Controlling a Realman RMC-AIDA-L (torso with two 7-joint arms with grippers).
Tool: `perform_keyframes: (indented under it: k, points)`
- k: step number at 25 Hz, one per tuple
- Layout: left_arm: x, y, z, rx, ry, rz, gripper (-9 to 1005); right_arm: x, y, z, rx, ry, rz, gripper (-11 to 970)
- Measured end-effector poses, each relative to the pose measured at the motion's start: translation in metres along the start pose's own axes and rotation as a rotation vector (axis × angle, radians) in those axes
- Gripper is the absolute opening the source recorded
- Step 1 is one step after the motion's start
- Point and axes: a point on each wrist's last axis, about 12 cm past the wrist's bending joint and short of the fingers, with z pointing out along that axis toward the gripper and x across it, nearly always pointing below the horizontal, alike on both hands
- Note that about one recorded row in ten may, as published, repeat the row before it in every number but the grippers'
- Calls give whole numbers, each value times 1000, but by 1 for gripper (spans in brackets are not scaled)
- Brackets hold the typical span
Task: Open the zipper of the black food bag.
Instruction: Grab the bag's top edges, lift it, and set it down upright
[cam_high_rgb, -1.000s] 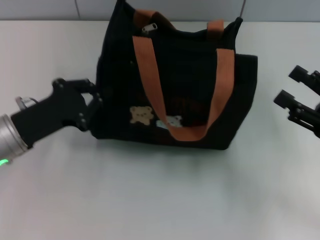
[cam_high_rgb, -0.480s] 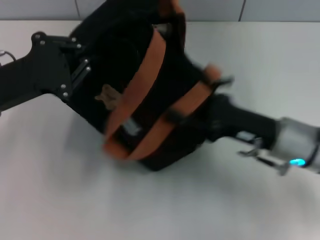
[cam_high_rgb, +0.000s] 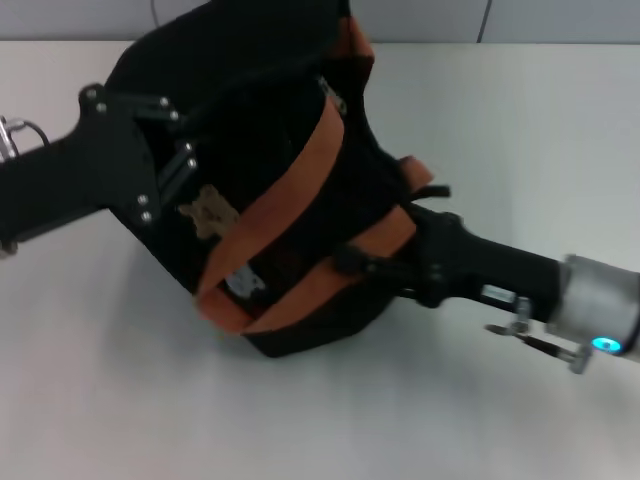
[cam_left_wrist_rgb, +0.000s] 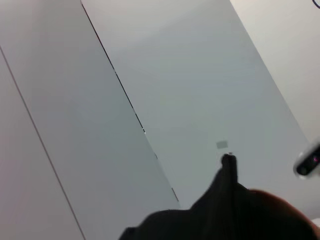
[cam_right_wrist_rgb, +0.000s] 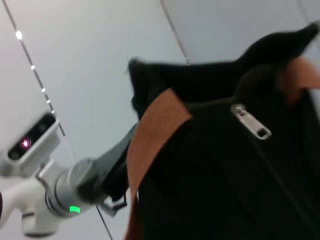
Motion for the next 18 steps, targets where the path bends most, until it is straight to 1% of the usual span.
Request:
perform_keyframes:
  k: [1,2,3,4,5,6,7,8,9,11,12,16,17,18]
  points:
    - [3,-6,-3,-4,-1,22,77,1,2,-14,3,-19,16,789]
    - [3,-6,-3,-4,-1,22,77,1,2,-14,3,-19,16,788]
    - [5,-11,-6,-8,4,40,77,3,4,-27,9,-33,29,788]
    - [6,-13,-7,-9,6,42,77,3,5,-34,15,-36,34,787]
    - [6,-13,-7,-9,6,42,77,3,5,-34,15,-36,34,787]
    - [7,-15,-7,-7,8,40,77,4,5,-47,30,-40,45,787]
    - [7,-15,-7,-7,8,40,78,4,5,-47,30,-40,45,786]
    - [8,-18,-7,-5,8,42,78,3,6,-57,40,-42,54,786]
    - [8,-18,-7,-5,8,42,78,3,6,-57,40,-42,54,786]
    - [9,-21,-7,-2,2,58,78,0,7,-68,47,-60,59,785]
    - [9,-21,-7,-2,2,58,78,0,7,-68,47,-60,59,784]
    - [9,-21,-3,16,-6,66,77,-11,9,-77,4,-100,57,783]
    - [9,-21,-3,16,-6,66,77,-11,9,-77,4,-100,57,782]
    - [9,-20,-2,16,-5,67,77,-16,9,-80,-2,-121,58,782]
